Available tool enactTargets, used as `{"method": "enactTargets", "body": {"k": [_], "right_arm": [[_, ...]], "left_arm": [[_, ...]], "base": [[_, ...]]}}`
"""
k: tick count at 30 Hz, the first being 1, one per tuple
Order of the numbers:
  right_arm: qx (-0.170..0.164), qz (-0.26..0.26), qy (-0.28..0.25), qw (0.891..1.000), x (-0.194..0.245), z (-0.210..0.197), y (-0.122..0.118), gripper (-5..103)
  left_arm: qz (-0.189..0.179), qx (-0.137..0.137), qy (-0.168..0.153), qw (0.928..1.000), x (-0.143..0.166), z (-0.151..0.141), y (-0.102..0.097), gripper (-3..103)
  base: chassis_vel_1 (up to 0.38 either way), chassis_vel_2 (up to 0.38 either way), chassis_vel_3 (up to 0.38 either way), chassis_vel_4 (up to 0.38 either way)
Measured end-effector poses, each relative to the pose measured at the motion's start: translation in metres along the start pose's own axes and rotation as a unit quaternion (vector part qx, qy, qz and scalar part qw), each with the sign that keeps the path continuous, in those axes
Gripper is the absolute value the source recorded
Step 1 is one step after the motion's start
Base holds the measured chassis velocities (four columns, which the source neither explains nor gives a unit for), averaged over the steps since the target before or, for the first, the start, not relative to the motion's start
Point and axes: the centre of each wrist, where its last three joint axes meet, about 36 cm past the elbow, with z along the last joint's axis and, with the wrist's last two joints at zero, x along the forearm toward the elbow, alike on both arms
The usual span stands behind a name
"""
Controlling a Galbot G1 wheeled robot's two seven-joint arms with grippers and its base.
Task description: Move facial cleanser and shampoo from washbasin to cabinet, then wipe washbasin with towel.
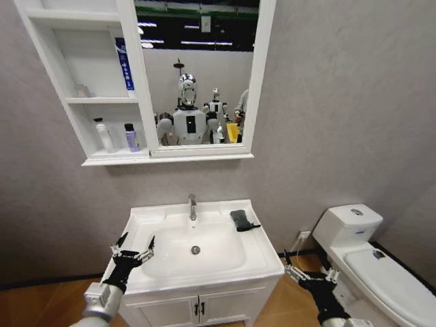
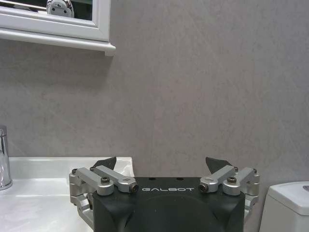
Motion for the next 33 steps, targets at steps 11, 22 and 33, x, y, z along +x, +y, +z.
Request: {"method": "enactTargets", "body": {"k": [11, 22, 33], "right_arm": [[0.000, 0.000, 0.001, 1.000, -0.0001, 0.0003, 0.0001, 100], [0.000, 0.000, 0.001, 1.000, -0.0001, 0.0006, 0.0000, 100], [0.000, 0.000, 0.001, 1.000, -0.0001, 0.0007, 0.0000, 100]], "left_arm": [[0.000, 0.000, 0.000, 1.0000, 0.0000, 0.0000, 0.0000, 100], [0.000, 0.000, 0.000, 1.0000, 0.0000, 0.0000, 0.0000, 100], [0.000, 0.000, 0.000, 1.0000, 0.0000, 0.0000, 0.0000, 100]], "base": [[0.110, -0.109, -0.101, 0.093], [0.261, -0.268, -0.243, 0.251], [0.368, -0.357, -0.362, 0.344]]}}
